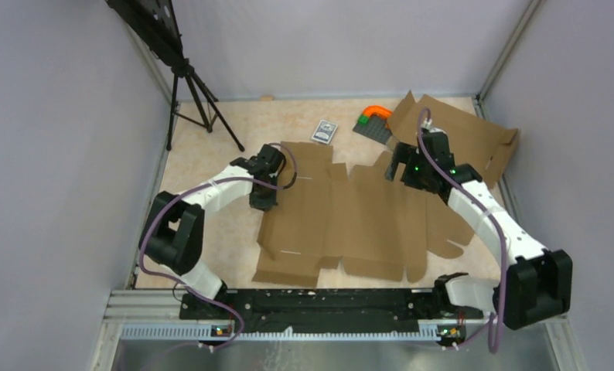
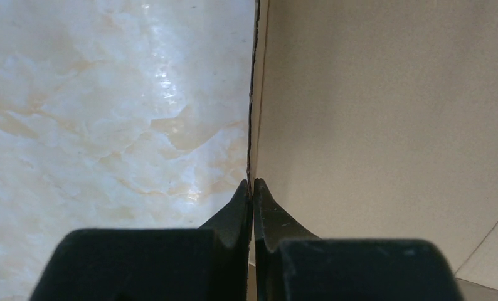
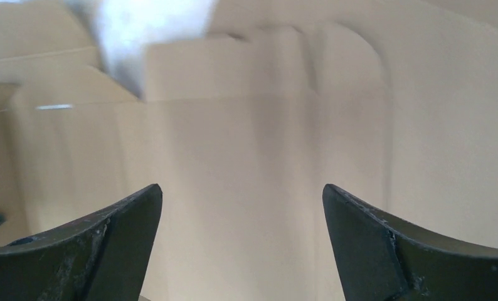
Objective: Fold the paper box
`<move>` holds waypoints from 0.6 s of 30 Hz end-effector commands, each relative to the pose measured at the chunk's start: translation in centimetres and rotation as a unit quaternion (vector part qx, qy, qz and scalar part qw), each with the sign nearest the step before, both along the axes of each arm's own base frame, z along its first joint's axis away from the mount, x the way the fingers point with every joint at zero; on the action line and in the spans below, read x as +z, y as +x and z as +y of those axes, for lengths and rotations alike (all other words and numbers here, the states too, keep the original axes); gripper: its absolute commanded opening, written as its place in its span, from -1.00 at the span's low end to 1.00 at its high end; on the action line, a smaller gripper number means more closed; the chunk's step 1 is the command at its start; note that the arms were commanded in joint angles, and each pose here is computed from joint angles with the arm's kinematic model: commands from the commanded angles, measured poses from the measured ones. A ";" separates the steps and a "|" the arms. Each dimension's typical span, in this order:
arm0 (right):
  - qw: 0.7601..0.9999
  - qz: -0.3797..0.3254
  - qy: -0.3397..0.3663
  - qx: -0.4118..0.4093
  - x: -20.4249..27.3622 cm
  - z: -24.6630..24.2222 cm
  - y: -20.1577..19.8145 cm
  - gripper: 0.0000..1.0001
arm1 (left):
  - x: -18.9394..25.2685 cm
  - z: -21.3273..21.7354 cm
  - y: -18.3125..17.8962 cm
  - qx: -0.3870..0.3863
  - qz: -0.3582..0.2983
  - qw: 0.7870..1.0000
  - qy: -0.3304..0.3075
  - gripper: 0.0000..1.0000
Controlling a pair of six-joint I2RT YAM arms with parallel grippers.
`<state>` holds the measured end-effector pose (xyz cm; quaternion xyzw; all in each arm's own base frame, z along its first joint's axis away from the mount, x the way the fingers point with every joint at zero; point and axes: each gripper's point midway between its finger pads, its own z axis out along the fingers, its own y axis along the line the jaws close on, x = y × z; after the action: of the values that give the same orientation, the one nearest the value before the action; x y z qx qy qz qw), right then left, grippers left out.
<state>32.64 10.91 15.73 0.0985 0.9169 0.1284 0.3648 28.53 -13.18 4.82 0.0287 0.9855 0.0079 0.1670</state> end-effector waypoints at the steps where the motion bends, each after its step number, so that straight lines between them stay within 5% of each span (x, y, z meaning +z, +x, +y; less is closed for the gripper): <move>1: 0.988 0.056 -0.064 -0.130 -1.9 -5.6 -5.0 0.97 | 0.5 1.8 0.3 0.047 -0.032 0.998 0.004 -1.00; 8: 0.983 0.089 -0.070 -0.144 -4.2 -6.8 -8.3 0.90 | 0.2 1.4 0.3 0.019 -0.026 0.999 -0.007 -1.00; 18: 0.979 0.122 -0.036 -0.157 -9.0 -7.3 -7.4 0.83 | 0.5 1.9 0.8 0.006 -0.027 1.000 0.015 -1.00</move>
<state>23.81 3.87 7.98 0.2319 0.9358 0.0001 0.2655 28.20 -11.56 4.80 0.0208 0.9841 0.0146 0.1755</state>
